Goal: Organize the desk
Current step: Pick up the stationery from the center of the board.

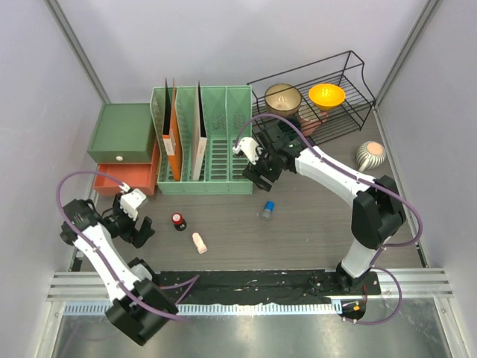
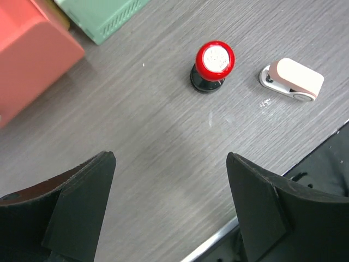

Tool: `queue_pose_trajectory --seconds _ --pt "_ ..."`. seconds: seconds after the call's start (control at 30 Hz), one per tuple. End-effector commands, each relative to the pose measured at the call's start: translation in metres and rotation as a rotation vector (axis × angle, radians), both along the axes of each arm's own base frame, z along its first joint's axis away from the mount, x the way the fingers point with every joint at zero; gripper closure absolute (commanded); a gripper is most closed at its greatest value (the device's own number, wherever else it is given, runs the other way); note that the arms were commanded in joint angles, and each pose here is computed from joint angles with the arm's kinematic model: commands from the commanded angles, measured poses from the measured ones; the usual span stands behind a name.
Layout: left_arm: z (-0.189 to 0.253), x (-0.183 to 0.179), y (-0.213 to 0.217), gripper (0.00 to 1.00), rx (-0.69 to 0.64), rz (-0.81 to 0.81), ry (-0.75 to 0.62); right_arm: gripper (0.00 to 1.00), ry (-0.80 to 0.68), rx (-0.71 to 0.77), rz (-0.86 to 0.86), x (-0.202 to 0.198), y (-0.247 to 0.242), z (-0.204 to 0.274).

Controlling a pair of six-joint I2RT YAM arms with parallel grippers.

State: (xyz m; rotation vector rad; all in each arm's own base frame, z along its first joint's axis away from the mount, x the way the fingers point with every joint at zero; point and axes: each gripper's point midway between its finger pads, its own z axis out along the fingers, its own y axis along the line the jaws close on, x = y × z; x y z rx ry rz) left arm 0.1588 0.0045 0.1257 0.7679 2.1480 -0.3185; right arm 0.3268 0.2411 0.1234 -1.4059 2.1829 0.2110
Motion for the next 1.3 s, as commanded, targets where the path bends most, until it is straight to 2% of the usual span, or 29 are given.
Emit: queue_pose_trajectory --seconds 0.0,0.13,0.2,0.23,0.27,0.3,0.33,0.37,0.6,0.8,1.03,1.27 --pt "0.024 -0.013 -0.027 0.12 -0.107 -0.162 0.028 0.22 -0.045 0.008 0.003 0.012 0.004 0.014" --pt "0.031 -0.008 -0.032 0.15 -0.147 -0.191 0.053 0.22 -0.048 0.006 0.002 0.012 0.003 0.015" --pt "0.029 0.004 -0.029 0.16 -0.095 -0.198 0.026 0.22 -0.048 0.006 0.000 0.013 0.003 0.015" --pt "0.029 0.005 -0.031 0.16 -0.116 -0.154 0.054 0.22 -0.049 0.005 0.001 0.013 0.003 0.015" --pt "0.023 0.005 -0.035 0.16 -0.092 -0.180 0.067 0.22 -0.047 0.005 0.000 0.013 0.003 0.014" --pt "0.026 0.016 -0.032 0.16 -0.031 -0.183 0.003 0.22 -0.048 0.007 0.001 0.013 0.004 0.014" --pt "0.021 0.013 -0.040 0.16 -0.035 -0.186 0.046 0.22 -0.047 0.005 -0.001 0.013 0.003 0.014" --pt "0.023 0.020 -0.041 0.16 -0.007 -0.193 0.009 0.22 -0.047 0.003 -0.001 0.014 0.004 0.013" --pt "0.010 0.030 -0.064 0.16 0.020 -0.280 0.085 0.22 -0.039 -0.003 -0.003 0.013 0.003 0.010" --pt "-0.011 0.042 -0.067 0.19 0.081 -0.290 0.159 0.22 -0.037 -0.010 -0.005 0.013 0.002 0.008" --pt "-0.022 0.057 -0.069 0.22 0.105 -0.279 0.169 0.22 -0.029 -0.015 -0.003 0.012 0.002 0.006" --pt "-0.038 0.058 -0.078 0.24 0.159 -0.299 0.162 0.22 -0.028 -0.021 -0.005 0.013 0.001 0.005"
